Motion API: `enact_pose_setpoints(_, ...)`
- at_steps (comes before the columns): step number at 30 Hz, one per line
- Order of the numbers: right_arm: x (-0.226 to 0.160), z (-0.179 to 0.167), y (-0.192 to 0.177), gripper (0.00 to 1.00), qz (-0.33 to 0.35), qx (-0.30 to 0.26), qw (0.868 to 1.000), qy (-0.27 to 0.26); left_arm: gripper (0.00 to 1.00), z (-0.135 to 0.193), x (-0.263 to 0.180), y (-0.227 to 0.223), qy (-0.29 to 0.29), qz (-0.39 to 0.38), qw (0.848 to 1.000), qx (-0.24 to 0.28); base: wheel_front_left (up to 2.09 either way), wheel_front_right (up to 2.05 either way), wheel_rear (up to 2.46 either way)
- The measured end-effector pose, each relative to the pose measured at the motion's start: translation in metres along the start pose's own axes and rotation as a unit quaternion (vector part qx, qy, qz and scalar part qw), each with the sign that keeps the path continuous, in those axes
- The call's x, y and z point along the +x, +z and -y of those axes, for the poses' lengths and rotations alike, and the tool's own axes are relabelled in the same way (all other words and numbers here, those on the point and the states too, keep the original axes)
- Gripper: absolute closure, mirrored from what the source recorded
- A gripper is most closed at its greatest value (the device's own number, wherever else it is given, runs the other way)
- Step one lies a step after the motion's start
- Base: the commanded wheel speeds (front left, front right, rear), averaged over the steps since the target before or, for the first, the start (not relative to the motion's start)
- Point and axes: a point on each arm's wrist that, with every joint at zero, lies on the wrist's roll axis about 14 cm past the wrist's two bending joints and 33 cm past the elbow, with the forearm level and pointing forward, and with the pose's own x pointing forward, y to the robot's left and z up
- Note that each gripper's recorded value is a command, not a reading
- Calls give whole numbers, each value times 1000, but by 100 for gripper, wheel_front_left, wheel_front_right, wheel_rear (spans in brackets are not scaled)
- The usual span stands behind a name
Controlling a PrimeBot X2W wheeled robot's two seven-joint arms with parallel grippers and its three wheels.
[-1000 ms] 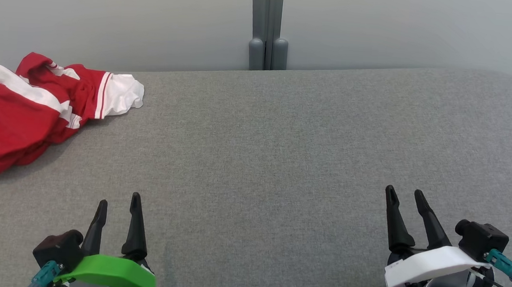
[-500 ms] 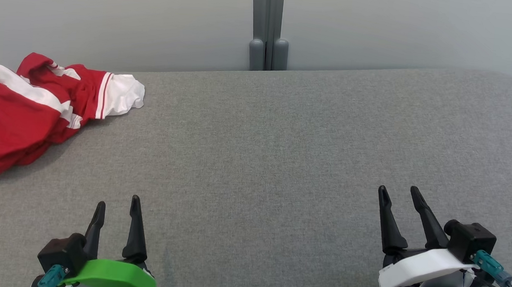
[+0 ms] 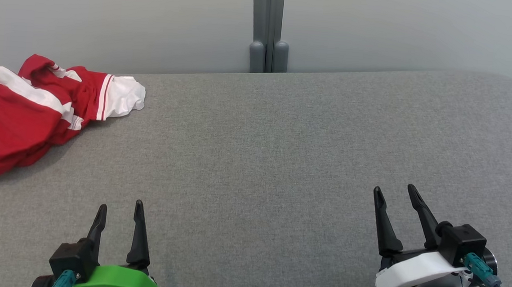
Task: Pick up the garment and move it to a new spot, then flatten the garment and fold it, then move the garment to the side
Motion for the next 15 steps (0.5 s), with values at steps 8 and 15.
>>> enact_pose_setpoints(8,-1,-2,1,0,3,-26,1000,7,0,-1,-4,-6,2,-4,1000,18,0,0,0)
enact_pose_setpoints(15,-1,-3,0,0,5,-47,999,11,0,0,-6,-8,-1,-5,999,32,0,0,0)
